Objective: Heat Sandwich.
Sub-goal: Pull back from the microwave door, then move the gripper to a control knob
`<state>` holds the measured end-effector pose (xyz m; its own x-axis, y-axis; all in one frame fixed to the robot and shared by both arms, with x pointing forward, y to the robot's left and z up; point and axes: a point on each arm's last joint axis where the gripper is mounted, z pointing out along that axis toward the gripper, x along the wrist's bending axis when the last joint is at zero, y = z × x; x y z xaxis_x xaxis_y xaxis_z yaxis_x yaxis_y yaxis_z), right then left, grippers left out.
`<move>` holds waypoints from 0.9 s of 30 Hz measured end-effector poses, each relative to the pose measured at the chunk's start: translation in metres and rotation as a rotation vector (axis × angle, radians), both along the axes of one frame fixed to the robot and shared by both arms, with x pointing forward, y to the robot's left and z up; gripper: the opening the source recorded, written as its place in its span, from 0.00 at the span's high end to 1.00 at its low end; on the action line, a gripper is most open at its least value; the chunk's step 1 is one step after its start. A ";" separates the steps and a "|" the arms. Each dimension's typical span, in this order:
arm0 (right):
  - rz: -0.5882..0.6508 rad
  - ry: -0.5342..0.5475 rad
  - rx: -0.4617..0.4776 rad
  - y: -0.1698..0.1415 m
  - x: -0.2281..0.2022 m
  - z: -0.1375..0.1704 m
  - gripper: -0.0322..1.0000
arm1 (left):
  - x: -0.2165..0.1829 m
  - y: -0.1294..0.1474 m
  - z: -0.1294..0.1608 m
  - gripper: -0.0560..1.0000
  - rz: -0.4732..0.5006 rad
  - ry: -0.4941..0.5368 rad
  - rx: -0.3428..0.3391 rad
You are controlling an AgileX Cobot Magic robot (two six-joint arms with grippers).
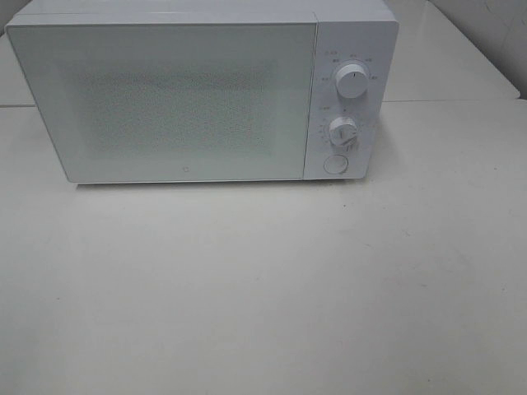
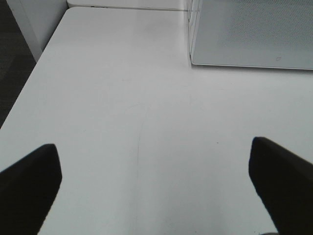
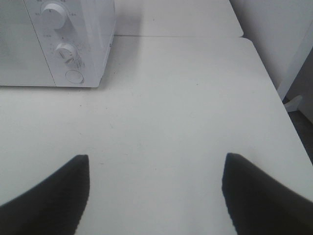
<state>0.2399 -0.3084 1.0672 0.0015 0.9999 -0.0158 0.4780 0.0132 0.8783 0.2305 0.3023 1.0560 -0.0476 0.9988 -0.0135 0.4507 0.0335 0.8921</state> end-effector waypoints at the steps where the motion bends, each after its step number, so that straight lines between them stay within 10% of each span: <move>1: 0.001 0.014 -0.004 0.001 0.006 0.001 0.26 | 0.000 0.000 0.000 0.01 0.000 0.000 0.000; 27: 0.045 0.061 -0.017 0.014 0.095 0.009 0.26 | 0.000 0.000 0.000 0.01 0.000 0.000 0.000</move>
<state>0.3345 -0.2945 1.0759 -0.0449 0.9985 -0.0315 0.5293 0.0505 0.8469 0.2305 0.3023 1.0560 -0.0476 0.9988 -0.0135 0.4507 0.0335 0.8921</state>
